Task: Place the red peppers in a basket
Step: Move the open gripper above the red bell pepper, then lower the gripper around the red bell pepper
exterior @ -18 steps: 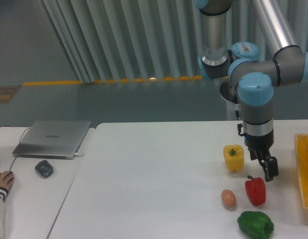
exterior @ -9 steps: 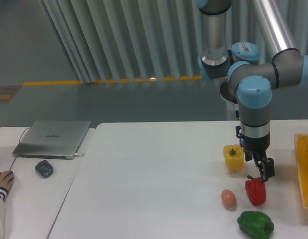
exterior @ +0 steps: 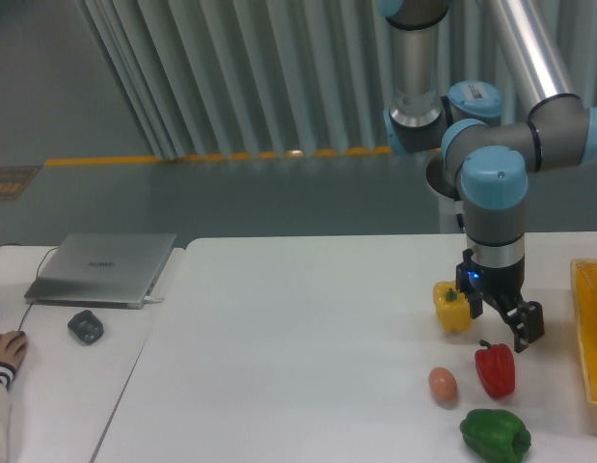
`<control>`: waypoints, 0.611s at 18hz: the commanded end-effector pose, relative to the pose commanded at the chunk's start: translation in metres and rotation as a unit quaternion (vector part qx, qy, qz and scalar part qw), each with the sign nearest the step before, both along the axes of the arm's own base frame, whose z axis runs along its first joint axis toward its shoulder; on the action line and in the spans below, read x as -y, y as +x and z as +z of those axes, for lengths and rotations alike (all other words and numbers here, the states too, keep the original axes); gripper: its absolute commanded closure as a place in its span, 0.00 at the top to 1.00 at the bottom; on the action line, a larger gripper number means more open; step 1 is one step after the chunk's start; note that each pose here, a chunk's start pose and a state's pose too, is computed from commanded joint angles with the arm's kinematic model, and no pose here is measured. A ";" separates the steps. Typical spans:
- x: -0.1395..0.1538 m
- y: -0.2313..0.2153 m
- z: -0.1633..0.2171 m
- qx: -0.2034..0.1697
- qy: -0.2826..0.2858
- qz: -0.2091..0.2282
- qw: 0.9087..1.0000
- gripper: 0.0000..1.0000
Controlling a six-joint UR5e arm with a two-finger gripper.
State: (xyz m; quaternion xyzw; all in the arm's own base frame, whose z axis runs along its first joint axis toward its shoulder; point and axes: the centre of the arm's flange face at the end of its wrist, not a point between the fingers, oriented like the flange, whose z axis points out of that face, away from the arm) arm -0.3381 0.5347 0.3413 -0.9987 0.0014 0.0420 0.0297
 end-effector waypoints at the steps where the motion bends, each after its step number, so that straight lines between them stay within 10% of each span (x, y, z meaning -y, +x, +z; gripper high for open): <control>1: -0.002 -0.002 -0.003 0.001 0.004 0.032 0.999 1.00; 11: -0.016 -0.036 -0.025 -0.002 0.059 0.279 0.958 1.00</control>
